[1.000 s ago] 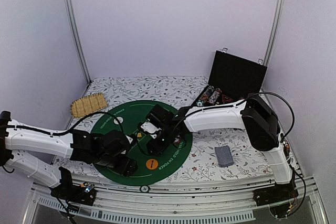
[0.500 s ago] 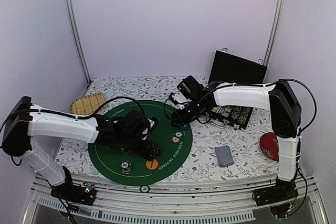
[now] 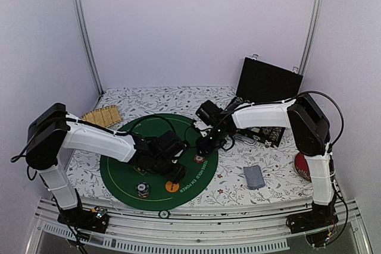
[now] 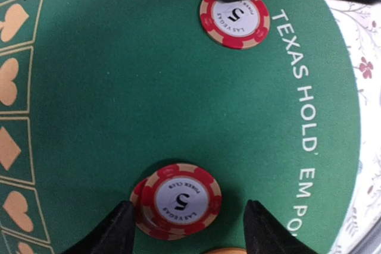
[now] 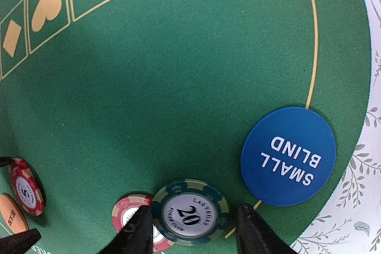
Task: Distribute texas hold em gaming equipment
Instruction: Adjust the poker chips pile on the poker table mat.
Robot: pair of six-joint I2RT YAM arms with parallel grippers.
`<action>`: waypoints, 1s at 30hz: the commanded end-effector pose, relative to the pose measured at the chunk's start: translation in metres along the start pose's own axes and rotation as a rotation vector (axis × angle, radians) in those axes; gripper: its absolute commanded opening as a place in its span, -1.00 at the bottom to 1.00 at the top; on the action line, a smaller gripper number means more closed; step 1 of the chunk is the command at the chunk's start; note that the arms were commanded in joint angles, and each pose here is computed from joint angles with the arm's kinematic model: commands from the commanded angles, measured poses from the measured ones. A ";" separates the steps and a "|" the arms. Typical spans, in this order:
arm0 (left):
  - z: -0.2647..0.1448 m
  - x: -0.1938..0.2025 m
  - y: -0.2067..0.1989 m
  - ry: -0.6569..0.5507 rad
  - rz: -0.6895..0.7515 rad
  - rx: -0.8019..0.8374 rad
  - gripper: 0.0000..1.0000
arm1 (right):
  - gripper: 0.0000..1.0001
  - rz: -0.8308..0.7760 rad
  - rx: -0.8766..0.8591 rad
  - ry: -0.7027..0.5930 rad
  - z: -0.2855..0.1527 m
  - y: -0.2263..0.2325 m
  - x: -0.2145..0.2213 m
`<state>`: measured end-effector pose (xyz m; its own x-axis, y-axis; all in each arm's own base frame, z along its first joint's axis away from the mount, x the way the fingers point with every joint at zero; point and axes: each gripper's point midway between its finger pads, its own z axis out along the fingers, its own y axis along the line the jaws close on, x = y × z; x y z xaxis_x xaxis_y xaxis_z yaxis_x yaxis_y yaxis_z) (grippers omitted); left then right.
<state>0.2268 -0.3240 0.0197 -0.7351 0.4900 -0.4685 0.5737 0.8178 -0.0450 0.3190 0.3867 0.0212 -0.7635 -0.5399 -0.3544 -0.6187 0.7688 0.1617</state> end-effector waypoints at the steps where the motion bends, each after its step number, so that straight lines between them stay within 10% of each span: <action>1: 0.006 0.002 0.008 0.008 0.010 -0.034 0.22 | -0.12 -0.028 -0.001 0.058 0.020 0.012 0.014; 15: -0.002 0.015 0.016 0.017 0.002 -0.029 -0.04 | -0.42 -0.083 0.025 0.077 0.006 0.021 0.023; 30: -0.017 0.000 0.020 -0.035 -0.016 0.011 0.09 | -0.01 -0.110 -0.006 0.027 0.002 0.032 -0.004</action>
<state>0.2294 -0.3056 0.0206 -0.7358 0.4808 -0.4769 0.5629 0.8257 -0.0361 0.3018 0.4017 0.0268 -0.7104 -0.6155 -0.3414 -0.6824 0.7210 0.1203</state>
